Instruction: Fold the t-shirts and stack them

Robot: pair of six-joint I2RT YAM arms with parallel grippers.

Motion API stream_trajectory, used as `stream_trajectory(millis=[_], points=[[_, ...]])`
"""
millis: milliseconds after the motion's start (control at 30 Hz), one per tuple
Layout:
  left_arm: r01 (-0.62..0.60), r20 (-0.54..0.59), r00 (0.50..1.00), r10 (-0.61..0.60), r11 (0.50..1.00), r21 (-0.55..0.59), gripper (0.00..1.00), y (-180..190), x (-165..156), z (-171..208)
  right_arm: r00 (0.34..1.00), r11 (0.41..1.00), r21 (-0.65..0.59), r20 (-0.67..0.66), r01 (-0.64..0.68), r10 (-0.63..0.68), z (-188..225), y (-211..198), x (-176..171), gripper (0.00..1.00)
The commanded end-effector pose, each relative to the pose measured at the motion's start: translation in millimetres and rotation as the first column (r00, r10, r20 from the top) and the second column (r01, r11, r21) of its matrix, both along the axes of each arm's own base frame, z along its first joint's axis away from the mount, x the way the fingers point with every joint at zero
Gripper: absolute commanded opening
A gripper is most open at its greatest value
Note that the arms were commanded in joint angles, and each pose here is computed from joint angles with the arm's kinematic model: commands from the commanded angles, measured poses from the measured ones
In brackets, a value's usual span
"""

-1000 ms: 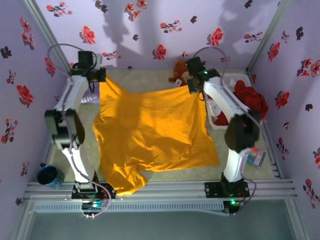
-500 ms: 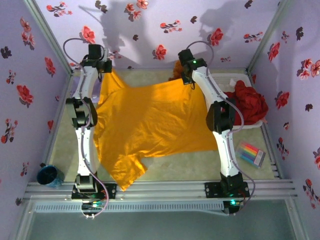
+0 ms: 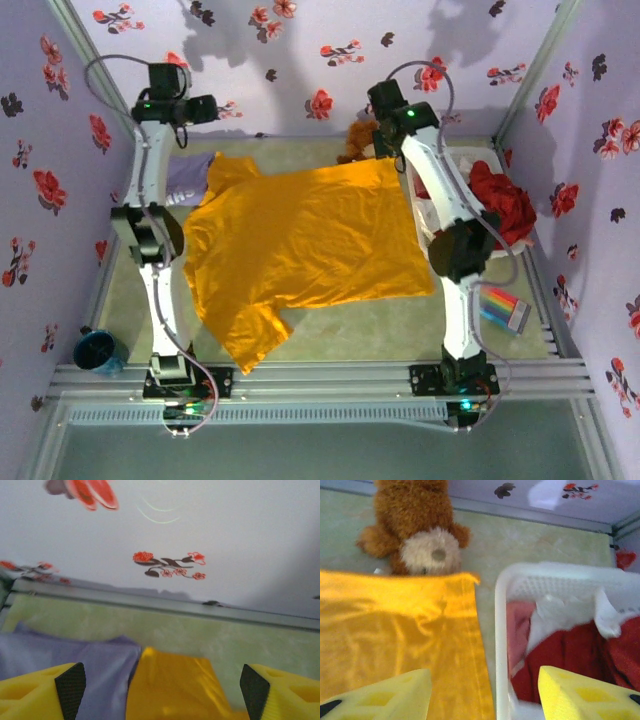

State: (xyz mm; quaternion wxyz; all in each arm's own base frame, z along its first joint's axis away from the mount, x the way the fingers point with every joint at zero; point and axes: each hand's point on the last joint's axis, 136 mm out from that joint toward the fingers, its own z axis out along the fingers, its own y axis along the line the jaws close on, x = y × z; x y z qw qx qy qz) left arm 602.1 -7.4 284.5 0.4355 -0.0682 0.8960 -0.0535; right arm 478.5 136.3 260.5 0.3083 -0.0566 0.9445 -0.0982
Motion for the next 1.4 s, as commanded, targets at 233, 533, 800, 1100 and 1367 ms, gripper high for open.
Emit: stream_trajectory(millis=[233, 533, 800, 1100, 1367], points=[[-0.203, -0.392, 0.919, 0.046, 0.907, -0.369, 0.76, -44, -260, -64, 0.97, 0.954, 0.276, -0.236, 0.116, -0.049, -74, 33, -171, 0.58], [-0.308, -0.666, 0.743, 0.064, 0.916, -0.256, 0.27, -47, -367, -181, 0.915, 0.931, 0.293, -0.395, 0.216, -0.088, -154, 34, -230, 0.52], [-0.405, -0.743, 0.651, 0.156, 0.899, -0.167, 0.02, -35, -392, -238, 0.874, 0.923, 0.274, -0.472, 0.27, -0.116, -209, 25, -255, 0.37], [-0.49, -0.79, 0.582, 0.193, 0.859, -0.151, 0.0, -35, -399, -278, 0.834, 0.947, 0.186, -0.538, 0.261, -0.124, -247, 14, -270, 0.14], [-0.532, -0.789, 0.557, 0.259, 0.841, -0.099, 0.0, -3, -384, -281, 0.773, 0.946, 0.168, -0.623, 0.278, -0.117, -261, 17, -295, 0.11]])
